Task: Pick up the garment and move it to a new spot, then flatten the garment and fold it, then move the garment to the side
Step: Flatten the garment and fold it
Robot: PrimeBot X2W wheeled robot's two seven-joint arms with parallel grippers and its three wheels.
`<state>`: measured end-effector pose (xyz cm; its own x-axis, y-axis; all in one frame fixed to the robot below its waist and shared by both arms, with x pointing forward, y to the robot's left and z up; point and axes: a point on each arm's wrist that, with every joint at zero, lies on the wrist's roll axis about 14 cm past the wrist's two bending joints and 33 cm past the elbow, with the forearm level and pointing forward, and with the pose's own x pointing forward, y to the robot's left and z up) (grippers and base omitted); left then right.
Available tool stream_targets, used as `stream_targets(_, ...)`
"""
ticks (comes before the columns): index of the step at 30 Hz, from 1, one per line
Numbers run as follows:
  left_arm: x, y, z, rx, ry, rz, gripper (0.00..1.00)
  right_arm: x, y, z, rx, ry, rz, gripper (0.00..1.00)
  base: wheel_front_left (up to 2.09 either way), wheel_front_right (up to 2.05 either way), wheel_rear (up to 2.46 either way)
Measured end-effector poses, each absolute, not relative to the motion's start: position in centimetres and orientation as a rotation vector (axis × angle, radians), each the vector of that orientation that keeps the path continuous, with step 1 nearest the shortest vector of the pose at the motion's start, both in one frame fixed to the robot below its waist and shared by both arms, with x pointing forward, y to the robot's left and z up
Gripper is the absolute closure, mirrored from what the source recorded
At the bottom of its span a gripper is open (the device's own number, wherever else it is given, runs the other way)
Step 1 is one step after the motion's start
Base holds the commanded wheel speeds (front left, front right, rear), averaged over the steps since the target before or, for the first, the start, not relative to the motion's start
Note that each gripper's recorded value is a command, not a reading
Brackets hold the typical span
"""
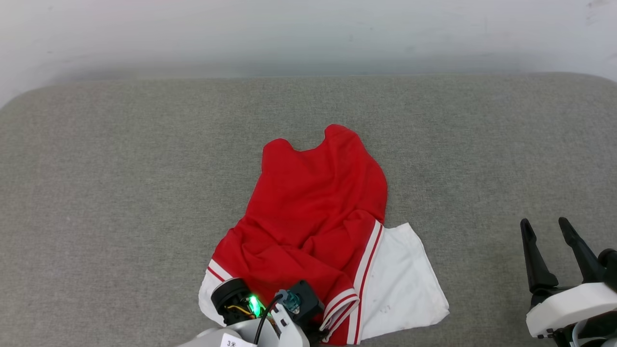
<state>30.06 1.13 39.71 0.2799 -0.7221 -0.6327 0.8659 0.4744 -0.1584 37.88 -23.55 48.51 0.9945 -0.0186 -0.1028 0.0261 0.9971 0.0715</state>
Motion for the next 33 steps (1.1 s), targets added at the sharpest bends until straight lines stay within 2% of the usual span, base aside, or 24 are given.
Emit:
stream_targets(2,30.2,1.1,39.8,0.232,0.689,-1.072,1.00,38.0,-23.2,48.5,0.071,0.105,-0.012,0.00,0.00,0.00,0.00)
stream_targets(3,30.5,1.1,40.0,0.233,0.671,-1.066,0.47,38.0,-23.1,48.5,0.070,0.107,-0.007,0.00,0.00,0.00,0.00)
stream_targets(4,30.8,0.9,40.4,0.232,0.642,-1.057,0.00,38.0,-23.0,48.6,0.069,0.107,-0.002,0.00,0.00,0.00,0.00)
stream_targets(11,33.2,-0.1,46.5,0.177,0.366,-0.980,0.00,38.2,-22.4,49.7,0.053,0.086,0.028,0.00,0.00,0.00,0.00)
stream_targets(16,35.0,1.6,51.6,0.145,0.158,-0.848,0.00,37.9,-21.2,49.8,0.040,0.093,0.070,0.00,0.00,0.00,0.00)
stream_targets(25,37.7,10.1,57.0,0.152,-0.116,-0.451,0.00,37.8,-18.4,50.3,-0.053,0.144,0.201,0.00,0.00,0.00,0.00)
stream_targets(33,37.2,17.3,58.0,0.173,-0.189,-0.127,0.00,37.0,-16.2,49.3,-0.148,0.311,0.333,0.00,0.00,0.00,0.00)
